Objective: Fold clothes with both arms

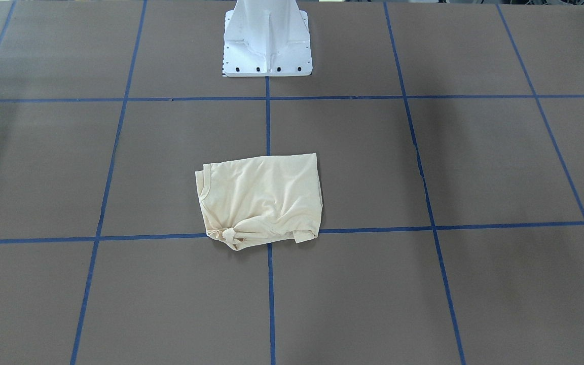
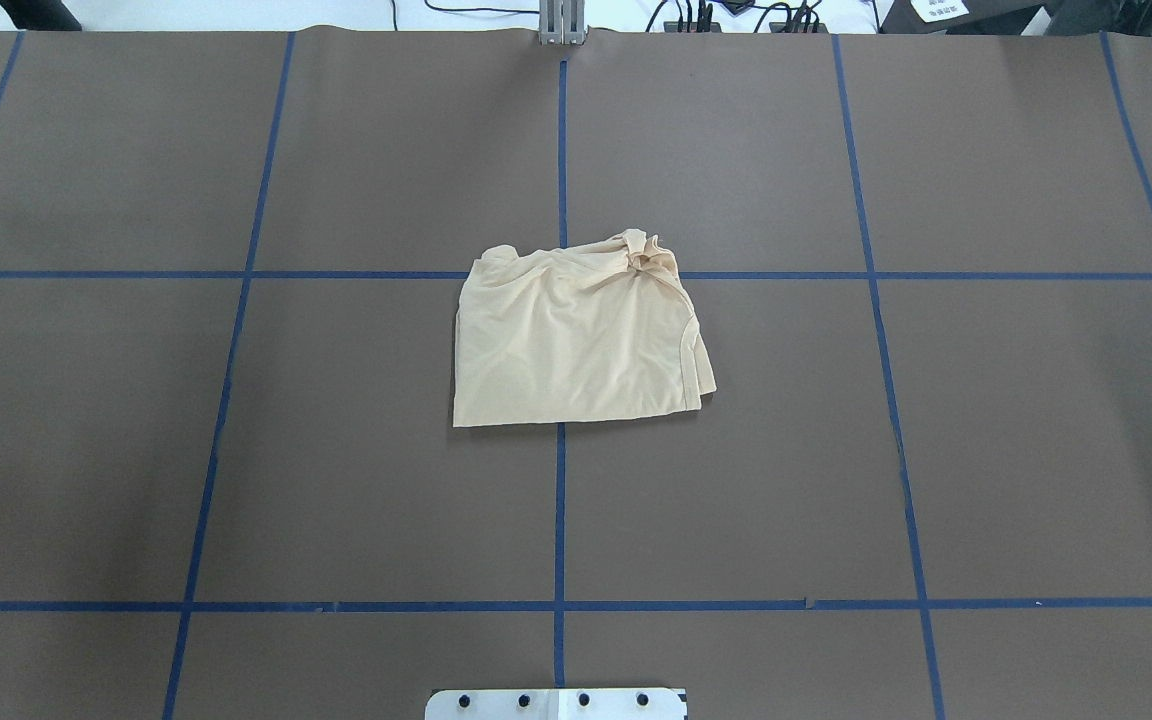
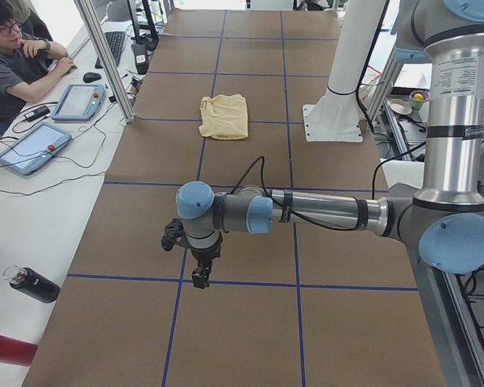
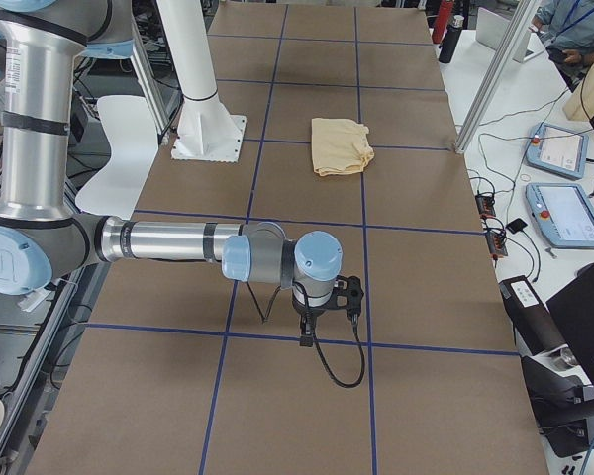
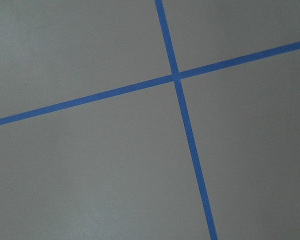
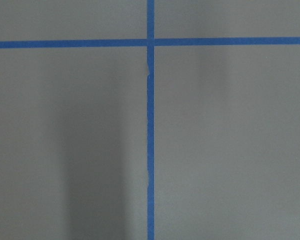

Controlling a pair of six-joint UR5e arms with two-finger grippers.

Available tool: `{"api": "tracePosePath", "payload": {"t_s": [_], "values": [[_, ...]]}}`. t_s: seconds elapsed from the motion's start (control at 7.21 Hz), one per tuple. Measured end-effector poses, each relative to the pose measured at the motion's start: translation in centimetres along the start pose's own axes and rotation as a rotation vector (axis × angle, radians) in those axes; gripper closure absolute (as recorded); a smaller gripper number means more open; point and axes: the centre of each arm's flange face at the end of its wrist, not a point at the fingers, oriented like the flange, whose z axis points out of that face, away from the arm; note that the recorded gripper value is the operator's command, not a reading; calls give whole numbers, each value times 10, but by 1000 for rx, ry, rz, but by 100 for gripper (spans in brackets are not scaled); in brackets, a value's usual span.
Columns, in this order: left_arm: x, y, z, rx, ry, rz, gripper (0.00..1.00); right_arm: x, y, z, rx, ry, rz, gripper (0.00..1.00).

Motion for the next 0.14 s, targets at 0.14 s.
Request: {"api": "tracePosePath", "payload": {"t_s": [0.14], "values": [[0,0,0,0,0,0,0,0,0,0,0,-1,1,0]]}}
